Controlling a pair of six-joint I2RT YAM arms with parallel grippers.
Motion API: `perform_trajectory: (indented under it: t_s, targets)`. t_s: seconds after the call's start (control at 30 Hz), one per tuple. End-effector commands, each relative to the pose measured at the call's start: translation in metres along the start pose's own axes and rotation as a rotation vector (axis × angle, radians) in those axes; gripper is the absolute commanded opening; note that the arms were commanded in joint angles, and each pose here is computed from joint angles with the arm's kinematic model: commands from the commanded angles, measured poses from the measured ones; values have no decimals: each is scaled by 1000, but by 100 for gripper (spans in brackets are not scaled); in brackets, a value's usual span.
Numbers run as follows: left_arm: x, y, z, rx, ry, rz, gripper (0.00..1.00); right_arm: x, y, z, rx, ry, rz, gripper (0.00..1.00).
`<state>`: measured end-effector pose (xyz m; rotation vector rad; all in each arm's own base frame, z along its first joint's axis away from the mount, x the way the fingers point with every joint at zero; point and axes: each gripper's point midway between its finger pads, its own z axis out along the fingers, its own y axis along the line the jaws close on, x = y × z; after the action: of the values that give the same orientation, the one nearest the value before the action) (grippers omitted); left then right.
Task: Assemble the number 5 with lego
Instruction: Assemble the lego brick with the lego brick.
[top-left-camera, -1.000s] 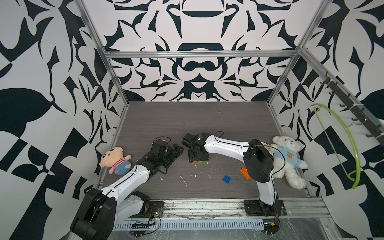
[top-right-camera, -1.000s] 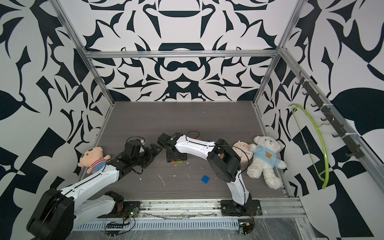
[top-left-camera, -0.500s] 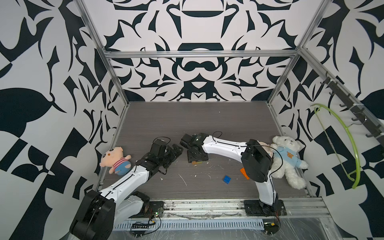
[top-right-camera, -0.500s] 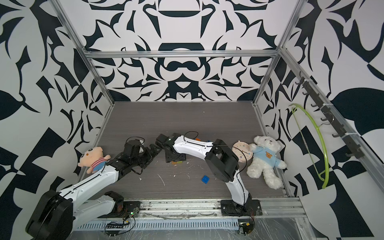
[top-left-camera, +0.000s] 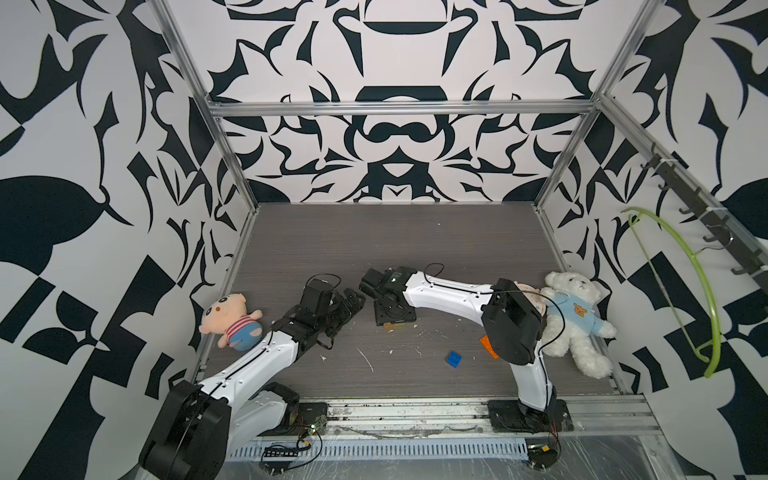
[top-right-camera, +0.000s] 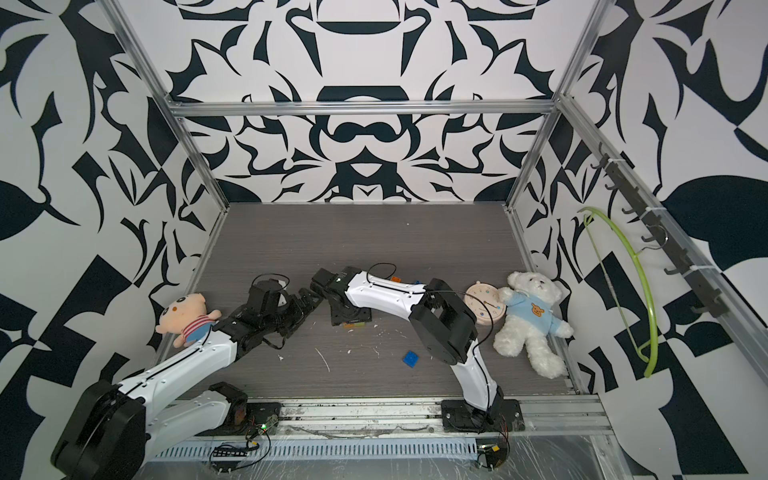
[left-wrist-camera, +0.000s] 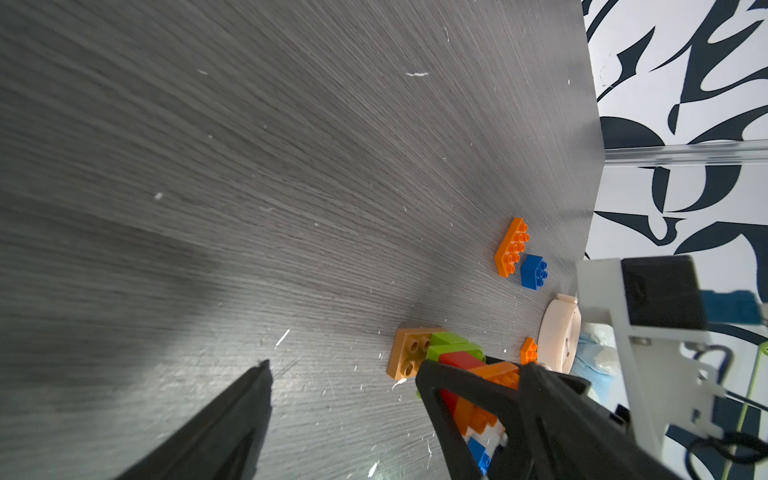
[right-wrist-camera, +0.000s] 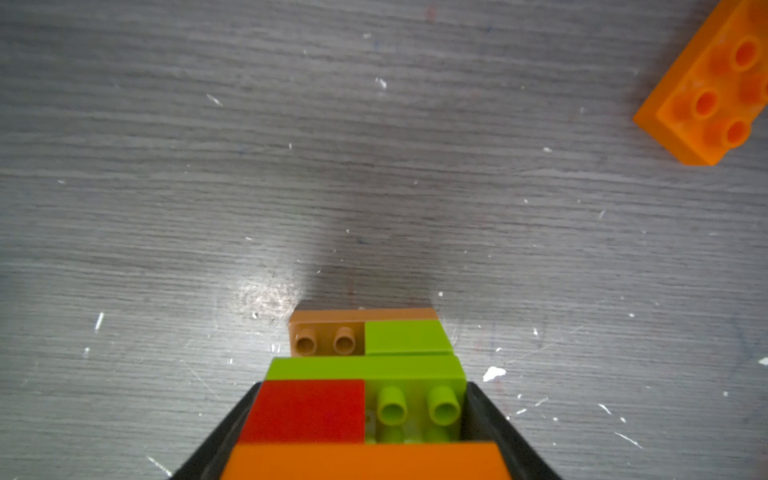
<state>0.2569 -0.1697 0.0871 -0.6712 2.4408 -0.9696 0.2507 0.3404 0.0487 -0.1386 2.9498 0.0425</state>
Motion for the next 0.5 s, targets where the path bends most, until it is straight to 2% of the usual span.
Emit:
perform_trajectory:
  t_s: [0.0,0.47]
  targets:
    - [-2,1,-2,-7,-7,10,99,9,-6,14,31,45,7,64]
    - [0,3,0,-15,1,6,99,22,-11,31,11,104,12,63]
